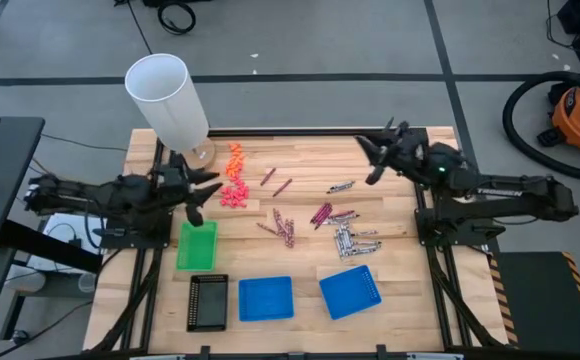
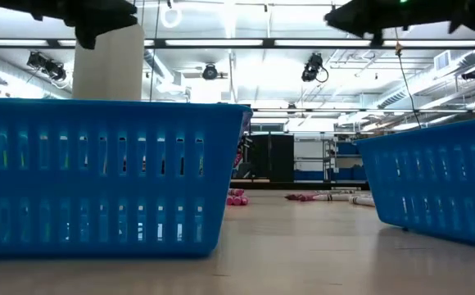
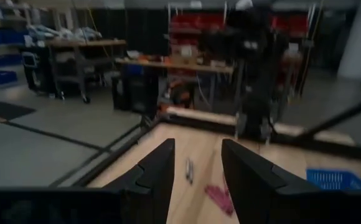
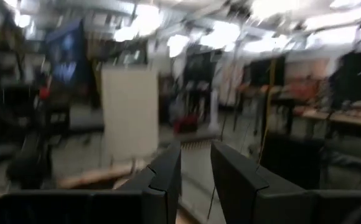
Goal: Sort crayons
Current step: Put the black crayon into the right blue basket
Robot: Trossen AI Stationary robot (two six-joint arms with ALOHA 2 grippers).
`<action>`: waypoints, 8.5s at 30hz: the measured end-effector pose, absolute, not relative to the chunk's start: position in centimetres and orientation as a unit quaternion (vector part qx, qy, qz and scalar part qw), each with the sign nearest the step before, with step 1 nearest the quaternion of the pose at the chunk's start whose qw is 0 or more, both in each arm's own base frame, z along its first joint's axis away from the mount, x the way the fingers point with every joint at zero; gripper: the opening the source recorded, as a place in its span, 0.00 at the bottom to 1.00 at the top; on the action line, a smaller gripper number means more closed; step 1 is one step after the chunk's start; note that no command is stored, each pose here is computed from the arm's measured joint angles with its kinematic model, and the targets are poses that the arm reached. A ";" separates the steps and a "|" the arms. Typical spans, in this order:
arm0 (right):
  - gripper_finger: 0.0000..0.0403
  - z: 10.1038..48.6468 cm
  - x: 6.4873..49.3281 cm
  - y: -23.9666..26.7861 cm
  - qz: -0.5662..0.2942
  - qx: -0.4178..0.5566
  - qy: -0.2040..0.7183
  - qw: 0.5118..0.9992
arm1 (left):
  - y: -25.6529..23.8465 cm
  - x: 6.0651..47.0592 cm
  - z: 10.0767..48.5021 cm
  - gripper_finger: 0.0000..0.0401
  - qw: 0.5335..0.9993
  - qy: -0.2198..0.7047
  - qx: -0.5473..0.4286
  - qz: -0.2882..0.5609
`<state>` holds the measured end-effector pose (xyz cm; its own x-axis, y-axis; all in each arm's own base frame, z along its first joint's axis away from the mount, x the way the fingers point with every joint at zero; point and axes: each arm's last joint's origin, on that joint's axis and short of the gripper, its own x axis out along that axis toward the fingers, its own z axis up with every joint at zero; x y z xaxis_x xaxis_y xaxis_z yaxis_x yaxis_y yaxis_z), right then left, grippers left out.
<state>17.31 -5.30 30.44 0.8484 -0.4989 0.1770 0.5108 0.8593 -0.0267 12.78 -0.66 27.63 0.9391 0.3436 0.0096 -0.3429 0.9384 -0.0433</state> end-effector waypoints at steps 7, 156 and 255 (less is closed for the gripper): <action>0.25 29.5 21.2 -6.3 -0.254 -0.035 0.036 0.966 | -1.1 14.8 26.3 0.35 0.984 0.047 0.022 0.170; 0.10 27.1 27.6 0.3 -0.085 0.041 0.492 0.865 | 2.7 19.8 22.3 0.35 0.963 0.144 0.006 0.229; 0.09 15.3 23.1 2.2 -0.047 0.007 0.727 0.685 | 2.0 20.1 23.1 0.35 0.970 0.087 -0.059 0.218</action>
